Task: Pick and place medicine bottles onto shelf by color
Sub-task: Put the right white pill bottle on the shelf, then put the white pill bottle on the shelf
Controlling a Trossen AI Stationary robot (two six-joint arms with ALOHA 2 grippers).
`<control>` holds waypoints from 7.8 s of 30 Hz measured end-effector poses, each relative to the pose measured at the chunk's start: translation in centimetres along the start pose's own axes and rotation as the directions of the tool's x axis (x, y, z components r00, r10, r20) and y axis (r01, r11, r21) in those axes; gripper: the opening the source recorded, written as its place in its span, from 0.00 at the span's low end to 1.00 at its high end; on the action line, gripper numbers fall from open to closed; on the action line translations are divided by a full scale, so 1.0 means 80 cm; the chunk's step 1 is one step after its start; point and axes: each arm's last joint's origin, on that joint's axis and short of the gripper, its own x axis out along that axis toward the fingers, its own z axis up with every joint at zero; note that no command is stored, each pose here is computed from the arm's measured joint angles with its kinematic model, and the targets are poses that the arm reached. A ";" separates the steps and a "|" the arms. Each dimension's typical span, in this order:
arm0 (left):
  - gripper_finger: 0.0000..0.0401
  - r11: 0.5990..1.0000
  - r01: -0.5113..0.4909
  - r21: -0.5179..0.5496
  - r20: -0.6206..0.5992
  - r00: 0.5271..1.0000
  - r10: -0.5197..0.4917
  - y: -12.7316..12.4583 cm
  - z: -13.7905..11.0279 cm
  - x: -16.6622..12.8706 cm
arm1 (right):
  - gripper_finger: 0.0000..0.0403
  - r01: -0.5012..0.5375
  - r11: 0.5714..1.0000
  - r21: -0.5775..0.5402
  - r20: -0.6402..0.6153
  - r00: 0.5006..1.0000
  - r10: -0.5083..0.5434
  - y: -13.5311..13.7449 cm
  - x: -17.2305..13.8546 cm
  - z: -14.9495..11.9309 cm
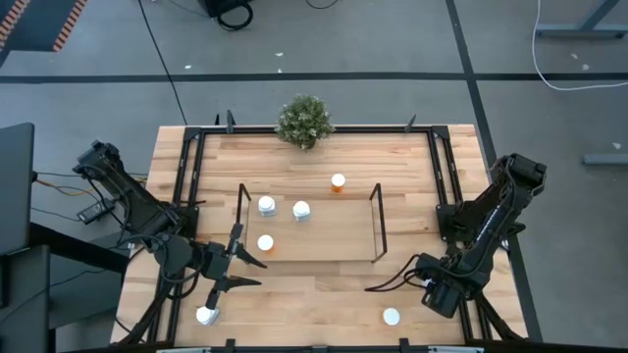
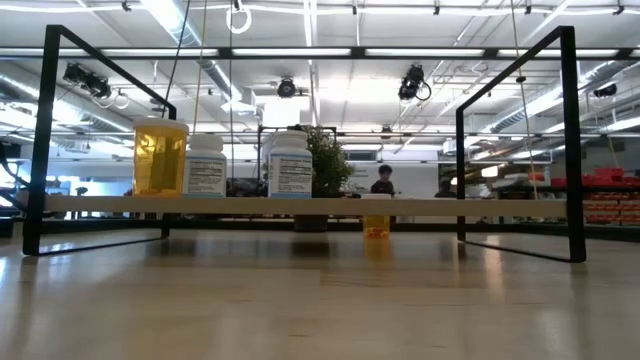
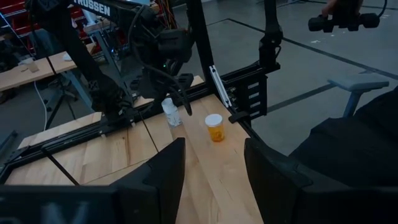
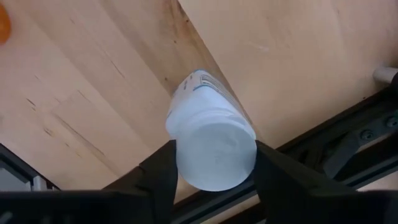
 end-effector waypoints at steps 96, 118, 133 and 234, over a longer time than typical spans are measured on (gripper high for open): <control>0.43 0.998 -0.029 -0.049 0.079 0.996 0.033 0.008 0.010 0.003 | 0.49 0.138 0.920 -0.367 0.253 0.967 -0.044 0.005 -0.161 0.393; 0.43 0.999 -0.029 -0.041 0.061 0.998 0.031 0.008 0.008 0.003 | 0.49 0.033 0.931 -0.363 0.106 0.994 0.007 -0.019 -0.135 0.405; 0.43 0.999 -0.028 -0.039 0.055 0.998 0.030 0.008 0.007 0.003 | 0.49 0.027 0.922 -0.386 0.085 0.996 0.006 -0.029 -0.097 0.416; 0.86 0.474 -0.843 -0.254 -0.947 0.116 -0.299 -0.165 -0.127 0.028 | 0.64 0.201 0.785 -0.586 0.454 0.884 0.113 0.065 -0.208 0.234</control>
